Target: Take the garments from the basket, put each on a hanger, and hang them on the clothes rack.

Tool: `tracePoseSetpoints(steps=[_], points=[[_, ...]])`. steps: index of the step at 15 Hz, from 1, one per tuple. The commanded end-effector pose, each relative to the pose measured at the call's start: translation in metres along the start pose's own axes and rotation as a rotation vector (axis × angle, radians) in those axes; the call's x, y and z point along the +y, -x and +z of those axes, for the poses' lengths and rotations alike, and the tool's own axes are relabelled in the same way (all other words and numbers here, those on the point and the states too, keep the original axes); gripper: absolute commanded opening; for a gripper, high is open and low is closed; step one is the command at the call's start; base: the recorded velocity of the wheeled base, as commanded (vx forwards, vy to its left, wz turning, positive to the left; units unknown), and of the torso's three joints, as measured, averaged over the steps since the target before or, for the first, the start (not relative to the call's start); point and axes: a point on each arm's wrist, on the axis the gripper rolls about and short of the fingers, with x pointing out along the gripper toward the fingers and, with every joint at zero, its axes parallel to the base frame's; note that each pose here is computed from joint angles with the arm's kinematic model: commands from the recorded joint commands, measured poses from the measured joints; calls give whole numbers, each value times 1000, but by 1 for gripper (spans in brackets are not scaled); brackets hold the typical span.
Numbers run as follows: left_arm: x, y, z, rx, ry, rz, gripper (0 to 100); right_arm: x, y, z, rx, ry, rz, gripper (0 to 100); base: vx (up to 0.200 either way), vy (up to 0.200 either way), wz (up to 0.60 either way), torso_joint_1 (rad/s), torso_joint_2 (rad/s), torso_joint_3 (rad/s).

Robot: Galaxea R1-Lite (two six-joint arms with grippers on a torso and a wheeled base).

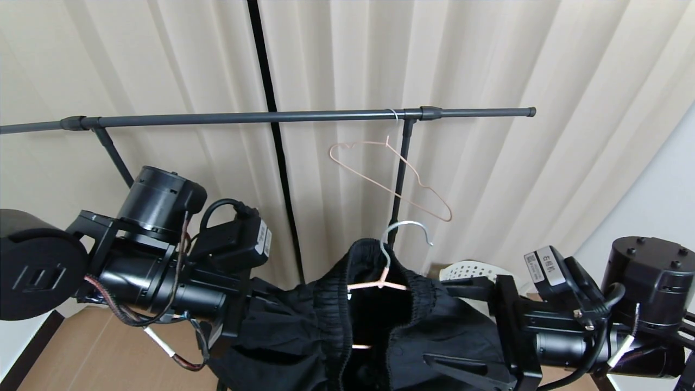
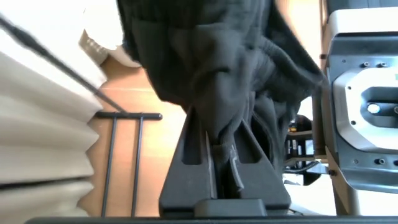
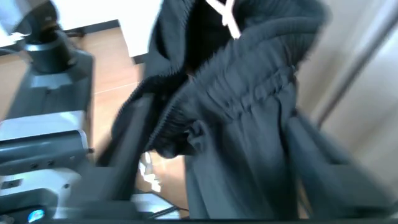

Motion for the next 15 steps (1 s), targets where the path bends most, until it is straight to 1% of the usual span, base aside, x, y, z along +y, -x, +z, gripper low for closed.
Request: tracePoseSetpoints(steps=[1,3,7,9,10,11,12,15], points=[[-3,20,-3,-4,10,63,0,-8,12,5,-21,12,-56,100,0,0,0,0,0,0],[-8,37,-6,-8,15,117,0,-10,19,9,-39,25,-84,100,0,0,0,0,0,0],[-19,56,-8,-27,-4,193,0,-17,17,7,-31,15,-99,100,0,0,0,0,0,0],[-28,64,-13,-37,-20,239,0,-27,16,0,-17,-4,-123,100,0,0,0,0,0,0],[-32,67,-14,-43,-28,258,0,-35,16,-5,-19,-6,-143,100,0,0,0,0,0,0],[-33,69,-16,-44,-29,268,0,-38,16,-7,-22,-6,-151,100,0,0,0,0,0,0],[-38,73,-18,-49,-20,289,0,-48,15,-15,-31,0,-174,100,0,0,0,0,0,0],[-46,79,-21,-50,-9,313,0,-61,13,-31,-42,2,-169,100,0,0,0,0,0,0]])
